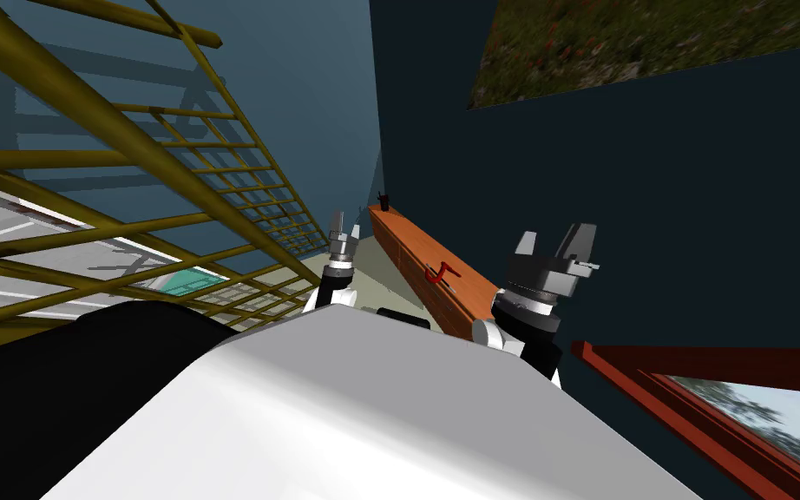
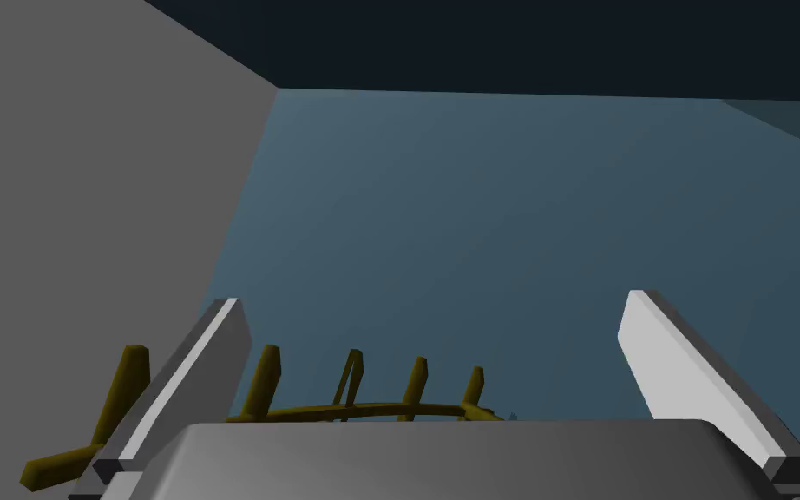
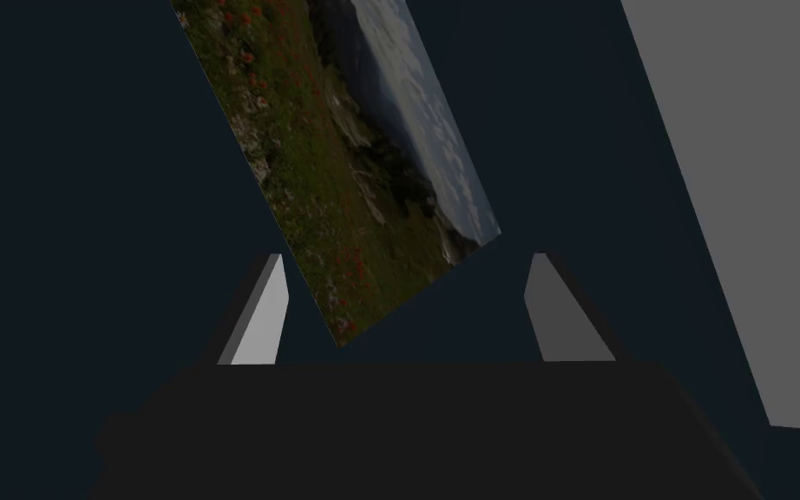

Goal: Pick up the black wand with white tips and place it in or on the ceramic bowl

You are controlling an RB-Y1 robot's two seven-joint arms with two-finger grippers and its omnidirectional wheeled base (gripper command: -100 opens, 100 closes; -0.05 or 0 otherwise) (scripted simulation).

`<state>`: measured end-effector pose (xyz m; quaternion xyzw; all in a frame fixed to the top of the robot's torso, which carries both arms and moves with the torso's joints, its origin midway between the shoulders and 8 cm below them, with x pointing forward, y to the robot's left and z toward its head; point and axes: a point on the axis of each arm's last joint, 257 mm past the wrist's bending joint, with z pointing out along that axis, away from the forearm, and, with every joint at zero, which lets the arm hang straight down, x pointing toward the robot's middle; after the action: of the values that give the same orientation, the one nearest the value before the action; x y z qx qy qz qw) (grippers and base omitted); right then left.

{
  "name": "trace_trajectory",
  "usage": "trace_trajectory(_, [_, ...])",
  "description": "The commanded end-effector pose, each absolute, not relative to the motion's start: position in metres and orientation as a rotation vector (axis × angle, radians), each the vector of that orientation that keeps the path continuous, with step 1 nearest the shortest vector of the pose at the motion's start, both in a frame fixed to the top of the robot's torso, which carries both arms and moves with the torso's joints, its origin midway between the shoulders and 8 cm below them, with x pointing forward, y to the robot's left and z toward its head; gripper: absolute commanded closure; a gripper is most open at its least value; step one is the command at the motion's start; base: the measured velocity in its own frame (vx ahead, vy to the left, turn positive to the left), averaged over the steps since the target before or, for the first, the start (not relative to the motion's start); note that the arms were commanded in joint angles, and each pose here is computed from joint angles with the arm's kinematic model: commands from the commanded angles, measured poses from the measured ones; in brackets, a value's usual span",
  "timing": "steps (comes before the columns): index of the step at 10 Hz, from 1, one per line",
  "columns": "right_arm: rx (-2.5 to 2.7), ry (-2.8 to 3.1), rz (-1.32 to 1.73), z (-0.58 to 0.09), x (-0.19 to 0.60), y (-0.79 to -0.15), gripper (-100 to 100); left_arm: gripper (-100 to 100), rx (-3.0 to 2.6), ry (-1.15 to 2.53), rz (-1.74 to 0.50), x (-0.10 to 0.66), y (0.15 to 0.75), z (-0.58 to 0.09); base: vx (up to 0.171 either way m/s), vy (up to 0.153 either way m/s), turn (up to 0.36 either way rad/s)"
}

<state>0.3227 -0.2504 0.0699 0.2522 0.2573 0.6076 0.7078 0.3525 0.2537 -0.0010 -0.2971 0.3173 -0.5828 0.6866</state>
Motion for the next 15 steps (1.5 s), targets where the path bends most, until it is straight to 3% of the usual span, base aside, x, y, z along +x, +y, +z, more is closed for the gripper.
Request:
trace_trajectory(1, [0.541, 0.609, 1.351, 0.066, 0.325, -0.244, -100, 0, -0.665, 0.710, -1.305, 0.353, 0.254, -0.001, -0.009, 0.030, 0.026])
trace_trajectory(5, [0.516, 0.729, 1.342, 0.041, 0.339, -0.222, -100, 0, -0.665, 0.710, -1.305, 0.353, 0.254, -0.001, -0.017, 0.091, 0.045])
trace_trajectory(13, [0.544, 1.140, 1.211, -0.104, 0.376, -0.152, -100, 0, -0.666, 0.710, -1.305, 0.353, 0.254, -0.001, 0.005, 0.219, 0.107])
trace_trajectory(15, [0.542, 1.211, 1.184, -0.131, 0.377, -0.143, -100, 0, -0.665, 0.710, -1.305, 0.353, 0.254, -0.001, 0.045, 0.130, 0.031])
